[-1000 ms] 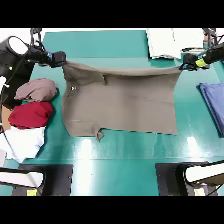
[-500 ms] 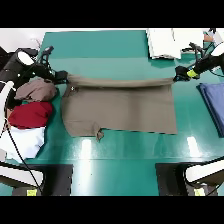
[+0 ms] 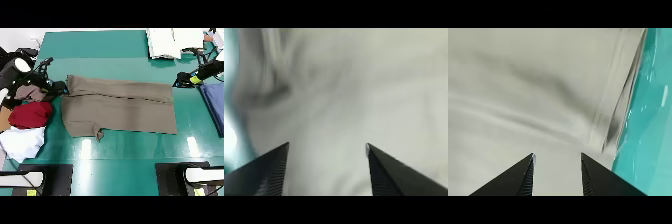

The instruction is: Fold the shirts.

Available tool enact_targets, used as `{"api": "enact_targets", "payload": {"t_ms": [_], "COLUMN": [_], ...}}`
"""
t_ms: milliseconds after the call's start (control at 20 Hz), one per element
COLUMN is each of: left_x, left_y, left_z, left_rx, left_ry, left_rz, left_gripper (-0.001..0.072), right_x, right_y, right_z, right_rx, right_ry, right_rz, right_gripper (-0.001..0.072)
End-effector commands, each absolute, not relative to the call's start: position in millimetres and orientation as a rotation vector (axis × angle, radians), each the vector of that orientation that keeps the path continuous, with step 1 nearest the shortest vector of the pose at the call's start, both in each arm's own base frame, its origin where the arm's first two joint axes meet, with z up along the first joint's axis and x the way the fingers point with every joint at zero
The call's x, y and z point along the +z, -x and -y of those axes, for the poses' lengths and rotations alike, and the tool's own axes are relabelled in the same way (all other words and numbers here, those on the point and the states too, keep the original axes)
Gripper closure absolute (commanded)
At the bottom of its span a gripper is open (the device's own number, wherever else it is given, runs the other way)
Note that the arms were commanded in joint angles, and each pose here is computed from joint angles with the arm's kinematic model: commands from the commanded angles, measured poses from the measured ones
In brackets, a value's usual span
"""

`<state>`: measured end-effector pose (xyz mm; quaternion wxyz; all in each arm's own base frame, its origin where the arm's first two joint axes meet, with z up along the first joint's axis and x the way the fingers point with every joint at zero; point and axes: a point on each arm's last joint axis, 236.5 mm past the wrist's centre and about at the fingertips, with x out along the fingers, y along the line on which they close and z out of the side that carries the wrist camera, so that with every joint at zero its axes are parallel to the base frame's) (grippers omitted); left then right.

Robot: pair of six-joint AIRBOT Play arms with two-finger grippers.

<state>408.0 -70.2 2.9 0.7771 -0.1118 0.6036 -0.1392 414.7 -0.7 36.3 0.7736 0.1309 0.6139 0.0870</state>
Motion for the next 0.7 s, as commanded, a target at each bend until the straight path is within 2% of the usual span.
{"api": "enact_targets", "payload": {"t_ms": [0, 200, 400, 550, 650], "left_x": [-12.9, -50.4, -70.0, -72.4, -70.0], "left_y": [-332.7, -257.9, -243.4, -245.5, -245.2], "left_z": [60.5, 73.0, 97.2, 115.7, 123.2], "left_rx": [-0.235, -0.217, -0.259, -0.296, -0.321], "left_ry": [0.239, 0.335, 0.460, 0.440, 0.418], "left_rz": [-1.395, -1.456, -1.455, -1.428, -1.425], "left_gripper": [0.0143, 0.0143, 0.0143, 0.0158, 0.0452], "right_x": [50.0, 54.1, 59.0, 66.6, 70.8], "right_y": [-375.4, -352.7, -345.5, -344.7, -339.5], "right_z": [-12.0, -26.8, -27.7, -30.1, -29.9], "right_rx": [0.207, 0.223, 0.219, 0.226, 0.229], "right_ry": [-0.268, -0.316, -0.312, -0.314, -0.318], "right_rz": [-1.331, -1.272, -1.247, -1.225, -1.228], "right_gripper": [0.0372, 0.0364, 0.0364, 0.0365, 0.0365]}}
